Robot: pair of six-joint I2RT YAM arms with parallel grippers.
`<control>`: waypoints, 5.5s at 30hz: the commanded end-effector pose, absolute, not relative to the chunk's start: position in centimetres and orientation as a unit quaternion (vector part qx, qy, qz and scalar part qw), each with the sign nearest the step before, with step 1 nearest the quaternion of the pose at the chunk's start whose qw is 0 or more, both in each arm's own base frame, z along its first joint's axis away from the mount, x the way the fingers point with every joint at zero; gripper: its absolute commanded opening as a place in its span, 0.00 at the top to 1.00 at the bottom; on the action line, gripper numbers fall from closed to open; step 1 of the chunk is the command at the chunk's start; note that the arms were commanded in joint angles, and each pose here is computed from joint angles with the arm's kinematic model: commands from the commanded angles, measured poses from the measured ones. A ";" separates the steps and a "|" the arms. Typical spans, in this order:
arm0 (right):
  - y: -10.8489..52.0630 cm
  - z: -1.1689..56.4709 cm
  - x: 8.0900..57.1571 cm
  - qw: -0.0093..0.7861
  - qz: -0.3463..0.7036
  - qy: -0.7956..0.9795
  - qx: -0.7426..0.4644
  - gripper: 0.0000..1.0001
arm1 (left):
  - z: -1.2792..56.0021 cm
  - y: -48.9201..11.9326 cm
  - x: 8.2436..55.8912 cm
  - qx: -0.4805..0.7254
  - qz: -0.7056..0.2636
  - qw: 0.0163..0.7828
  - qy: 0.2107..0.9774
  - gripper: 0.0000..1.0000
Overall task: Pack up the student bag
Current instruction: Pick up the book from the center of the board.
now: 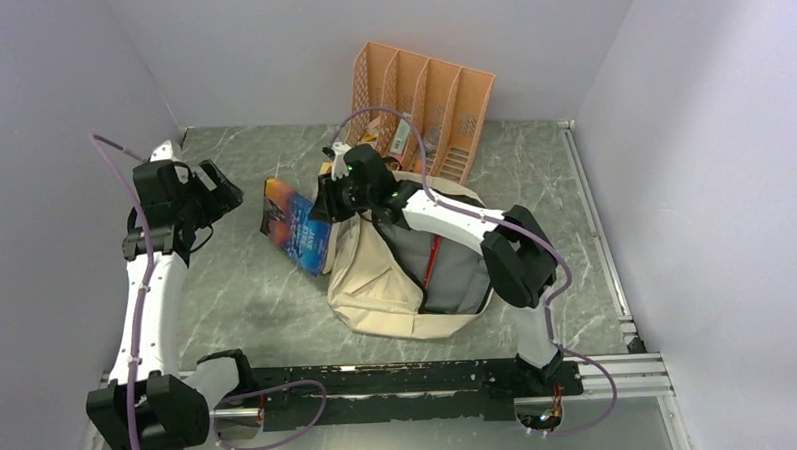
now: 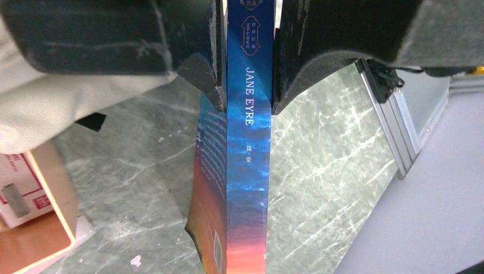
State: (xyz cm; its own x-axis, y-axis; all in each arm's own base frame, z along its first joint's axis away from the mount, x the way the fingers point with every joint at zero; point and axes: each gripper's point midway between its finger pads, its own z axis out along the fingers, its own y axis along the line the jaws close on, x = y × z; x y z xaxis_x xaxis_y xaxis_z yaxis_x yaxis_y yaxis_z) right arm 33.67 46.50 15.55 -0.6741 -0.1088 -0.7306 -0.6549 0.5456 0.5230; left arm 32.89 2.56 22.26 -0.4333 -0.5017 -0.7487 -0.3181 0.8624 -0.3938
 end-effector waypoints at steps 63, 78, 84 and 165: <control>26.5 38.2 23.1 0.574 0.451 0.523 -0.440 1.00 | 27.9 -24.9 23.4 0.488 -0.497 0.514 0.501 0.14; 26.3 38.5 21.5 0.559 0.443 0.507 -0.484 1.00 | 28.4 -25.9 21.7 0.538 -0.507 0.485 0.468 0.95; 25.3 39.2 21.1 0.559 0.415 0.530 -0.484 0.51 | 30.4 -25.6 20.5 0.574 -0.488 0.506 0.421 0.95; 23.2 38.5 23.0 0.699 0.367 0.556 -0.259 1.00 | 46.2 -23.2 24.6 0.390 -0.459 0.682 0.415 0.19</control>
State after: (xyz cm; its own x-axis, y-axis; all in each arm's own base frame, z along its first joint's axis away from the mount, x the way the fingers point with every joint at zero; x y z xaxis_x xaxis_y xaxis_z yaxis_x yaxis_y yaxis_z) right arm 20.16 26.95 34.05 0.0027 0.2216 -0.9751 -0.9337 0.3497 0.0769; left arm 21.34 -24.01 45.09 0.1764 -0.3115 -0.9337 0.9838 0.0853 0.1574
